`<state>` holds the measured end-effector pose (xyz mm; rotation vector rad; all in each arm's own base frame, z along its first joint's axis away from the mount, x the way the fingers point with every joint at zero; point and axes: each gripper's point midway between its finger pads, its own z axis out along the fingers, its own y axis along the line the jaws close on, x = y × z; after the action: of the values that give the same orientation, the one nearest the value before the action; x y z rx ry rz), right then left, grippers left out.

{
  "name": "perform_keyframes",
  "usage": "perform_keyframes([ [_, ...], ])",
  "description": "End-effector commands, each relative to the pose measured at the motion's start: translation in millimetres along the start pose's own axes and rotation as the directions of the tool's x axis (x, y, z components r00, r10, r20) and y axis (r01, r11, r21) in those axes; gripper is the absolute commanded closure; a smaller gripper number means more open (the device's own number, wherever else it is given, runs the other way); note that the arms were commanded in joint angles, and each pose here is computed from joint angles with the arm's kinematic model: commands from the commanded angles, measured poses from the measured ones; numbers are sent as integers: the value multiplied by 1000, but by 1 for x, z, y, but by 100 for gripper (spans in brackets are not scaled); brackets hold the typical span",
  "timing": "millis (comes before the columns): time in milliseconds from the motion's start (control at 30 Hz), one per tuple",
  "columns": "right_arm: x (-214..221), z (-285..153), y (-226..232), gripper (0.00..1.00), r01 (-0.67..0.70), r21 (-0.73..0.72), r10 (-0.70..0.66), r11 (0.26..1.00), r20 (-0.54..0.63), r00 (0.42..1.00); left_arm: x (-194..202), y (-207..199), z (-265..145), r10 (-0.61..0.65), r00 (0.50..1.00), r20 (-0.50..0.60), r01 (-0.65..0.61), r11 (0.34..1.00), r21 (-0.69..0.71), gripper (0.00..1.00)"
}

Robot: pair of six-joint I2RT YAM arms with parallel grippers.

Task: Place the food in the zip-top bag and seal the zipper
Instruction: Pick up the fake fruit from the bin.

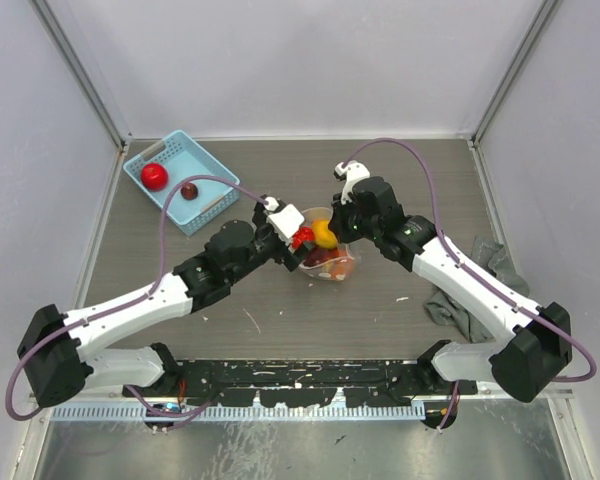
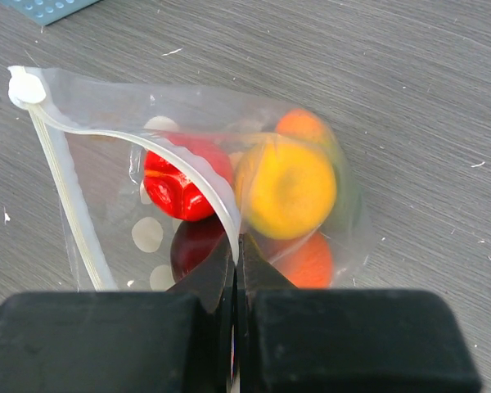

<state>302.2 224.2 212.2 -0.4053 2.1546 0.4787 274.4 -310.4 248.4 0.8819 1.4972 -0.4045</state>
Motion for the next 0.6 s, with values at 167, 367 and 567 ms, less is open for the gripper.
perform_keyframes([
  [167,-33,-2,5,100,10,-9,-9,1000,95,995,-44,29,-29,-207,978,26,209,969,-131,3],
  [367,-32,1,3,100,20,-2,-19,1000,92,996,-41,75,-45,-290,957,-5,274,911,-309,1],
  [567,-31,4,1,100,30,6,-31,1000,94,995,-5,131,-57,-433,898,-77,337,791,-511,2],
])
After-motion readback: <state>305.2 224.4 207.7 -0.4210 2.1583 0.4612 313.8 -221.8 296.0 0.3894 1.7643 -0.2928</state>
